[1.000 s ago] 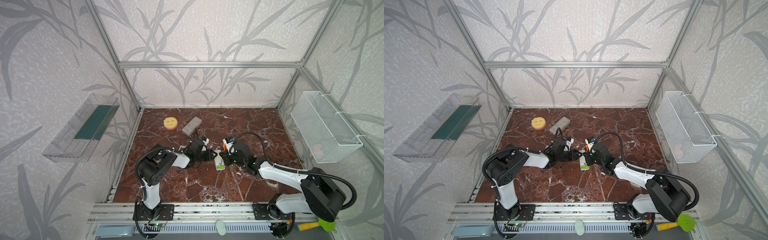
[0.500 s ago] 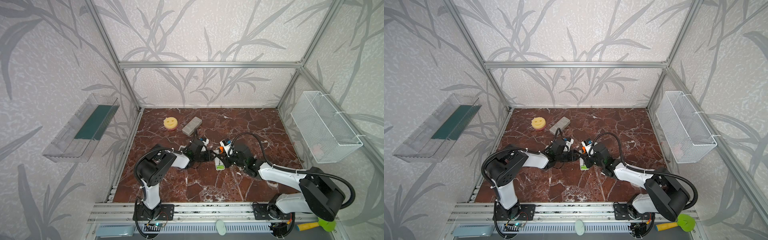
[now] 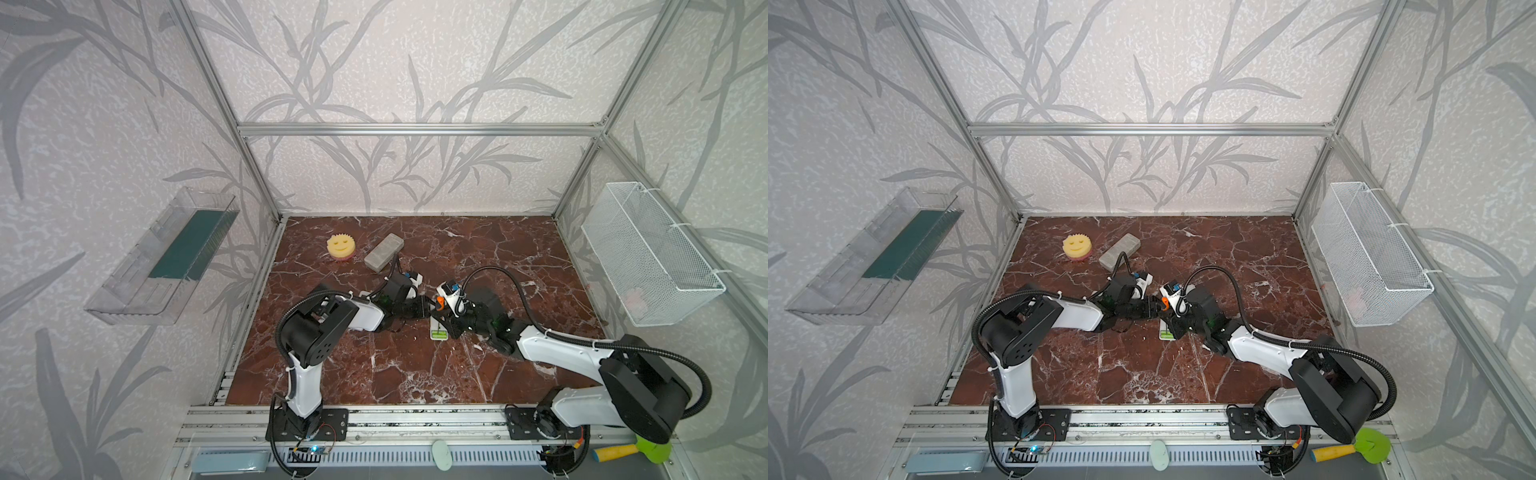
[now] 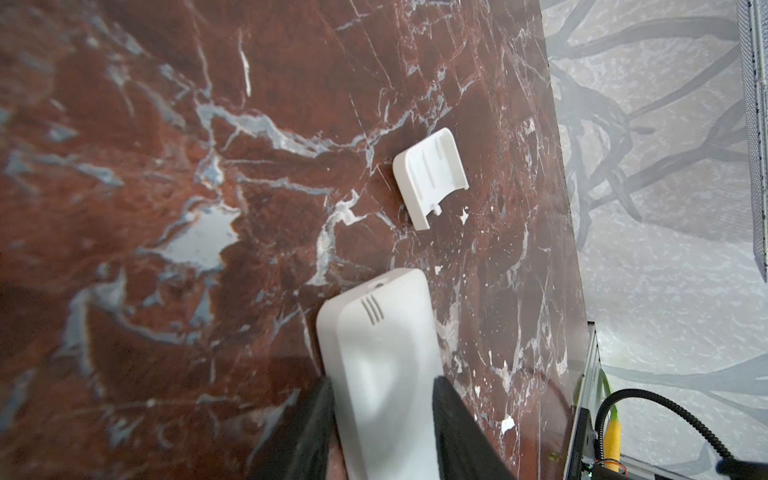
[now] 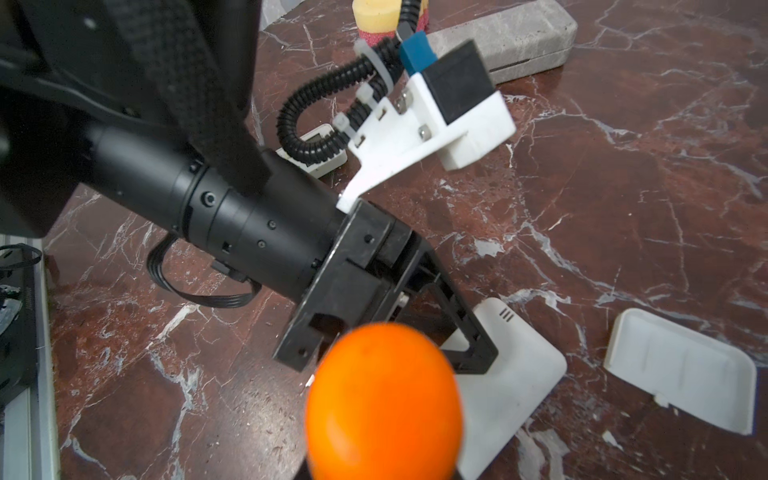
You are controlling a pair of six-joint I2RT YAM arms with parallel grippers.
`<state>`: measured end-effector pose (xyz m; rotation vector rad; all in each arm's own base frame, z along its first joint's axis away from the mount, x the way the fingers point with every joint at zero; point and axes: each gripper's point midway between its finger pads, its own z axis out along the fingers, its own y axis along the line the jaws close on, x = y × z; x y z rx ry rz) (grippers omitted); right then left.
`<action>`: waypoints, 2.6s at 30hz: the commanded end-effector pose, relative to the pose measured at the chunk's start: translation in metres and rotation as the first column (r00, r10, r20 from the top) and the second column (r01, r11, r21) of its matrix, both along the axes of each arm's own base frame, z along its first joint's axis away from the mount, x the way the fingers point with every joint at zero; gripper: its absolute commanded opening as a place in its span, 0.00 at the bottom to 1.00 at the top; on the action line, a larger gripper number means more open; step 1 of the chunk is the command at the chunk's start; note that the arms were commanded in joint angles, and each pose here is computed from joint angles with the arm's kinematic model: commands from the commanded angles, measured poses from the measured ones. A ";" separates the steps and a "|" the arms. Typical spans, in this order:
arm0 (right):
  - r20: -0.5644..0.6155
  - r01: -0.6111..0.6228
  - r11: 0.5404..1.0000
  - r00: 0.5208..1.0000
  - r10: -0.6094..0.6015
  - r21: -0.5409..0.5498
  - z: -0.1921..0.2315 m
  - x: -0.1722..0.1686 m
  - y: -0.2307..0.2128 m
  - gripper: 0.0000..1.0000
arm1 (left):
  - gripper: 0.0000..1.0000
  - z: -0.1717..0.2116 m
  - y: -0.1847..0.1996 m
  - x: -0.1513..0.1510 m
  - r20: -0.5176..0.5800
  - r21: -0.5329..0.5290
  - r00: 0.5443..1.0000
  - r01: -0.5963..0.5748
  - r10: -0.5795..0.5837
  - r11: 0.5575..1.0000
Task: Unload the batteries from the remote control
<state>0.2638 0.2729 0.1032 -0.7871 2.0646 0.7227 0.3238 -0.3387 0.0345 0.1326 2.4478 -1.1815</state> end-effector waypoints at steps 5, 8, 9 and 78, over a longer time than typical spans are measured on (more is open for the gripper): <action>0.010 -0.046 0.997 0.999 0.047 -0.061 -0.014 -0.007 -0.003 0.00 | 0.43 -0.001 -0.008 0.005 -0.005 -0.003 1.000 0.027 -0.027 1.000; 0.023 -0.083 0.994 0.996 0.085 -0.072 -0.017 -0.012 -0.002 0.00 | 0.43 -0.001 -0.009 0.006 -0.007 -0.007 0.999 0.031 -0.031 0.999; 0.028 -0.096 0.993 0.995 0.098 -0.074 -0.018 -0.014 -0.002 0.00 | 0.43 -0.001 -0.010 0.005 -0.007 -0.008 0.999 0.034 -0.034 0.999; -0.389 0.341 0.939 0.870 -0.301 0.036 -0.091 0.001 -0.042 0.00 | 0.07 -0.024 0.024 -0.093 0.114 0.031 0.993 -0.028 0.025 0.999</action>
